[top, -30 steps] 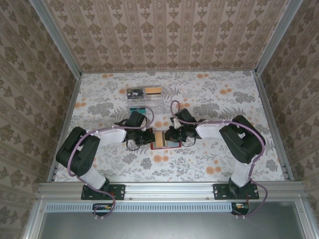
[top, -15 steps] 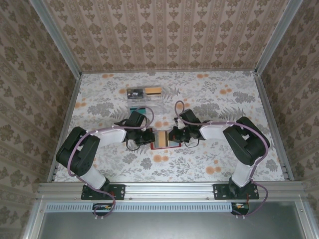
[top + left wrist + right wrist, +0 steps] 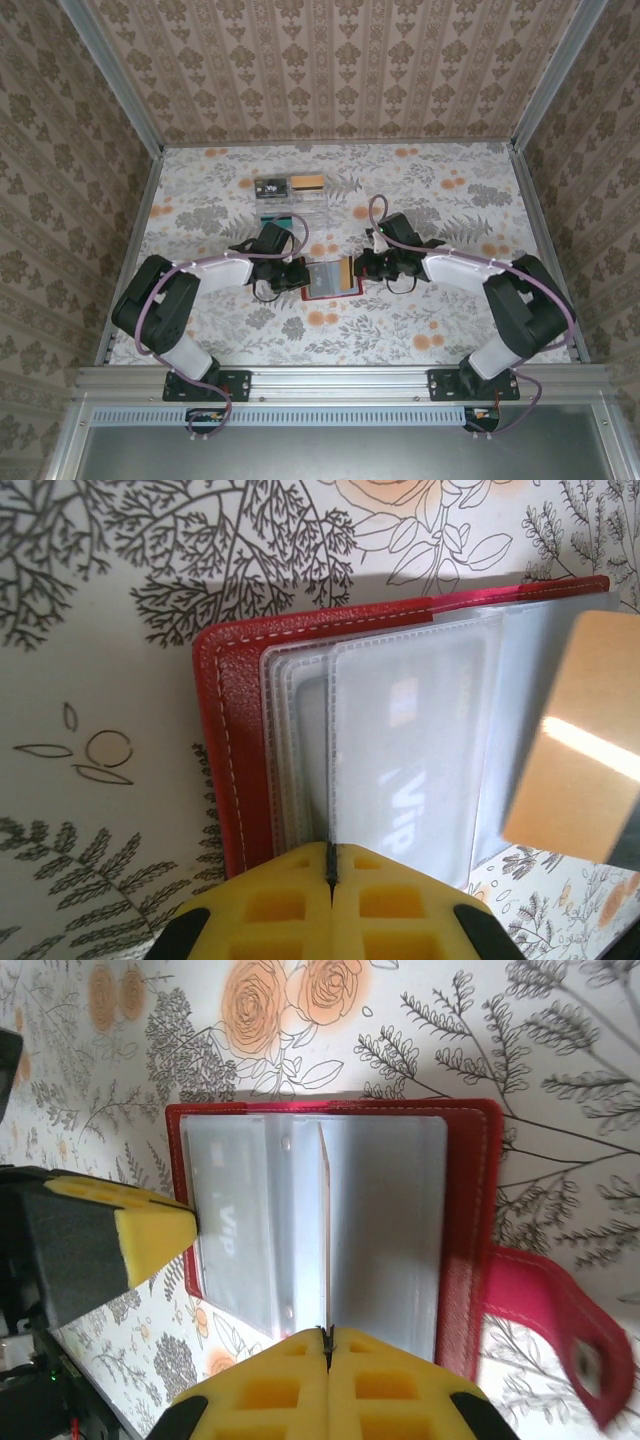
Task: Take the credit cards out of the card holder
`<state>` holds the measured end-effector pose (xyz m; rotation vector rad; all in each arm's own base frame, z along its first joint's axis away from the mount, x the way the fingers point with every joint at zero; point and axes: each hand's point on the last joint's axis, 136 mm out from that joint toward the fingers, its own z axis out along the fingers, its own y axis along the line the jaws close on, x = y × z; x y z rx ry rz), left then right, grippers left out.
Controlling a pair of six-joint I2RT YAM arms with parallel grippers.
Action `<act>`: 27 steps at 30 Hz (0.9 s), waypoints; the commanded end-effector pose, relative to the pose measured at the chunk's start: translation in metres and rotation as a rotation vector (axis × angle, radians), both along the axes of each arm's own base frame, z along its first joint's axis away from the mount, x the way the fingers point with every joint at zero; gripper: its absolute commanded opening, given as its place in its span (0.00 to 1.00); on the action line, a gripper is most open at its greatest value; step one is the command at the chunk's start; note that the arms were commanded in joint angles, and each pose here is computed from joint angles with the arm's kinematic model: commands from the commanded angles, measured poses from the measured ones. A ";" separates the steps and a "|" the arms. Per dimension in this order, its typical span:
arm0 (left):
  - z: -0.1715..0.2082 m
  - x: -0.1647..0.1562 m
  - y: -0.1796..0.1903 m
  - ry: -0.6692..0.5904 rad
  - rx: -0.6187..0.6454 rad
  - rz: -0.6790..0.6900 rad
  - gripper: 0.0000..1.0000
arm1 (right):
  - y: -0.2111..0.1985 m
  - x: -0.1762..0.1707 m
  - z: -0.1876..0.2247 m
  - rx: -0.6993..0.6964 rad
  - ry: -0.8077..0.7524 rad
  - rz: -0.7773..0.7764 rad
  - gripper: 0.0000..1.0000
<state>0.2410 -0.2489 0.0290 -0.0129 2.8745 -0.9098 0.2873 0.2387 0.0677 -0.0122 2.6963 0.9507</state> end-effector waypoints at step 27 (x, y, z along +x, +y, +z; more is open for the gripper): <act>0.173 -0.005 0.125 -0.459 -0.097 0.351 1.00 | 0.070 0.127 0.151 -0.849 -1.013 0.734 0.00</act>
